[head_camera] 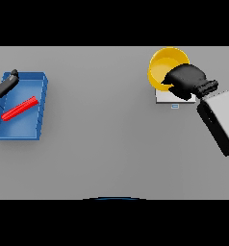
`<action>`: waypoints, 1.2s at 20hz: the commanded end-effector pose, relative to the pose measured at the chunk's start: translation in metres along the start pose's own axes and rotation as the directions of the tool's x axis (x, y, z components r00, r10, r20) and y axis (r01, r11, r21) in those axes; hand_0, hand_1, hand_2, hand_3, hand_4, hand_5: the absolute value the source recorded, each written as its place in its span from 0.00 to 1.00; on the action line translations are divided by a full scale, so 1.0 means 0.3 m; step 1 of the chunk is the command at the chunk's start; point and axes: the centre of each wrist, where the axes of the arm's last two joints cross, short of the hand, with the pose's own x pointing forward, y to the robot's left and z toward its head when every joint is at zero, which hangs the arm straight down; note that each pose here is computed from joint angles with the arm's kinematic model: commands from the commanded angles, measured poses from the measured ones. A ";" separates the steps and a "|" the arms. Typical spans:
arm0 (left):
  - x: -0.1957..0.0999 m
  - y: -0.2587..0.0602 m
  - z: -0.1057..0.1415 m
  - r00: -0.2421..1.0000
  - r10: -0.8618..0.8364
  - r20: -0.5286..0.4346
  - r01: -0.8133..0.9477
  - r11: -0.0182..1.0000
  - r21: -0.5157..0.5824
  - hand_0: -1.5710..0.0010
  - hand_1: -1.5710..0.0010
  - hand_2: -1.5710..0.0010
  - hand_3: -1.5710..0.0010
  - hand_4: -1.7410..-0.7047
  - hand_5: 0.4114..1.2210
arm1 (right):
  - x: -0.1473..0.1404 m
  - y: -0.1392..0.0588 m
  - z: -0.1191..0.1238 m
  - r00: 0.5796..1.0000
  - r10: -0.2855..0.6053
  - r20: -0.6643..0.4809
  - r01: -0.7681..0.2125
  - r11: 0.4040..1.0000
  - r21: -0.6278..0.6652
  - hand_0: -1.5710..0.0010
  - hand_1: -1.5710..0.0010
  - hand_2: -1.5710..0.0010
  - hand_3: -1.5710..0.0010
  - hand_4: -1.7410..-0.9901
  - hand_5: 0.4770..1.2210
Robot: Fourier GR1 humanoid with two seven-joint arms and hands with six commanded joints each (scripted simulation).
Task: Pick up the red beaker and tilt it to pour out 1 green nut into yellow bowl. Pick up the yellow bowl and place it on the metallic measuring scale.
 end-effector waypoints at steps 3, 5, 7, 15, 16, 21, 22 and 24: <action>0.000 0.002 0.002 1.000 -0.015 -0.004 0.015 1.000 -0.004 1.00 1.00 1.00 1.00 0.99 0.39 | -0.047 0.031 -0.016 0.999 -0.029 -0.032 0.030 0.999 0.013 0.00 0.00 0.05 0.26 0.00 1.00; -0.006 -0.007 0.000 1.000 -0.009 -0.007 0.009 1.000 -0.008 1.00 1.00 1.00 1.00 0.98 0.38 | -0.077 0.061 -0.021 0.997 -0.043 -0.062 0.044 0.999 0.016 0.00 0.00 0.06 0.21 0.00 1.00; -0.002 0.000 0.004 1.000 -0.006 -0.007 0.006 1.000 -0.006 1.00 1.00 1.00 1.00 0.98 0.37 | -0.094 0.075 -0.041 0.994 -0.064 -0.091 0.066 0.998 0.020 0.00 0.00 0.08 0.18 0.00 1.00; -0.005 -0.008 0.008 1.000 -0.008 0.000 0.008 1.000 -0.013 1.00 1.00 1.00 1.00 0.98 0.37 | -0.120 0.123 -0.059 0.984 -0.147 -0.102 0.153 0.986 0.061 0.10 0.00 0.13 0.05 0.00 1.00; -0.006 -0.010 0.006 1.000 -0.008 -0.006 0.008 1.000 -0.014 1.00 1.00 1.00 1.00 0.98 0.37 | -0.129 0.130 -0.053 0.984 -0.149 -0.102 0.157 0.985 0.069 0.11 0.00 0.12 0.09 0.00 1.00; -0.001 -0.012 -0.006 1.000 -0.004 -0.009 0.004 1.000 -0.010 1.00 1.00 1.00 1.00 0.97 0.39 | -0.144 0.125 -0.056 0.974 -0.193 -0.116 0.204 0.976 0.083 0.54 0.38 0.34 0.47 0.16 0.80; -0.008 -0.015 -0.007 1.000 -0.007 -0.004 0.007 1.000 -0.015 1.00 1.00 1.00 1.00 0.97 0.39 | -0.150 0.135 -0.053 0.972 -0.195 -0.129 0.208 0.973 0.097 0.63 0.47 0.42 0.53 0.20 0.72; 0.001 -0.016 -0.007 1.000 -0.005 -0.009 0.005 1.000 -0.019 1.00 1.00 1.00 1.00 0.98 0.38 | -0.142 0.124 -0.055 0.973 -0.186 -0.134 0.201 0.974 0.109 0.76 0.63 0.56 0.61 0.27 0.61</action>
